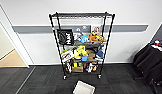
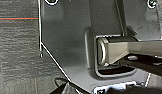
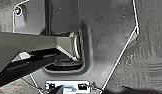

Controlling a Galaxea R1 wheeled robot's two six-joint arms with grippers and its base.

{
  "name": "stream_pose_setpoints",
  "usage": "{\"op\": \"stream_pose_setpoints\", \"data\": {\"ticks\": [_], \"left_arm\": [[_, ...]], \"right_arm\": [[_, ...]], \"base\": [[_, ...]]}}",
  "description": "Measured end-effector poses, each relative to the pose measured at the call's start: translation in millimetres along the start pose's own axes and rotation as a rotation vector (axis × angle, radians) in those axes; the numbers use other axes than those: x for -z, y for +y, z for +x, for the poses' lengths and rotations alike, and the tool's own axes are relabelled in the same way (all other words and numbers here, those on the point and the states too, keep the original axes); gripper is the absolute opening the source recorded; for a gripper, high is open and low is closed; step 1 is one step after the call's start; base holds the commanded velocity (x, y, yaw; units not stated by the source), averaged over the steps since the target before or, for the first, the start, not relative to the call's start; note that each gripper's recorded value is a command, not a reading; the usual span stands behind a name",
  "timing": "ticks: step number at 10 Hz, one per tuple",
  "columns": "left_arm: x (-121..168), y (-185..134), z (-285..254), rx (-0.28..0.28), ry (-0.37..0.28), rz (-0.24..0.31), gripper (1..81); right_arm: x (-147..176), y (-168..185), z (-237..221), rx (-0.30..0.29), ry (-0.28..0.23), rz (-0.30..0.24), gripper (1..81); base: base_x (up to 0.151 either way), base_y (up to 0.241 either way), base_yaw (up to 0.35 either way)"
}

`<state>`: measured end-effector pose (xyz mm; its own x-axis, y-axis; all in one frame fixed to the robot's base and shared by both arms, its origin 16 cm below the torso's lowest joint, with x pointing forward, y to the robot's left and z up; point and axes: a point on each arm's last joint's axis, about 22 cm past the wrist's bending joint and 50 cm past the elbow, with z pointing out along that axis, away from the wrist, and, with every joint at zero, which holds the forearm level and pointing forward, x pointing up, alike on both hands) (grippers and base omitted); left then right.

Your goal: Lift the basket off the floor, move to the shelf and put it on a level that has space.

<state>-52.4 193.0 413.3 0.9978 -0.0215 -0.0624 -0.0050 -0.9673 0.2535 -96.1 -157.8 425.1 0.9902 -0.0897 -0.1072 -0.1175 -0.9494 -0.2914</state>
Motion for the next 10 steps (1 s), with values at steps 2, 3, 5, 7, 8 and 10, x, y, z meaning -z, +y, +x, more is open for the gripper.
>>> {"op": "stream_pose_setpoints", "data": {"ticks": [2,3,5,7,8,10], "left_arm": [[0.0,0.0,0.1,0.0,0.0,0.0,81.1],[0.0,-0.4,0.4,0.0,0.001,0.0,81.1],[0.1,0.0,-0.7,0.0,-0.001,0.0,81.1],[0.1,-0.4,0.1,0.0,0.0,0.0,81.1],[0.1,-0.3,-0.6,0.0,0.0,0.0,81.1],[0.1,-0.3,-0.6,0.0,0.0,0.0,81.1]], "right_arm": [[-0.1,-0.2,0.3,0.0,0.0,0.0,81.1],[-0.1,-0.2,0.4,0.0,0.001,0.0,81.1],[-0.1,-0.2,0.3,0.0,0.0,0.0,81.1],[0.0,0.1,0.8,0.0,0.001,0.0,81.1],[-0.1,-0.2,0.7,0.0,0.001,0.0,81.1],[-0.1,0.0,0.7,0.0,0.001,0.0,81.1]], "base": [[0.099,0.0,0.0],[0.1,0.0,0.0],[0.1,0.0,0.0],[0.1,0.0,0.0],[0.1,0.0,0.0],[0.099,0.0,0.0]]}}
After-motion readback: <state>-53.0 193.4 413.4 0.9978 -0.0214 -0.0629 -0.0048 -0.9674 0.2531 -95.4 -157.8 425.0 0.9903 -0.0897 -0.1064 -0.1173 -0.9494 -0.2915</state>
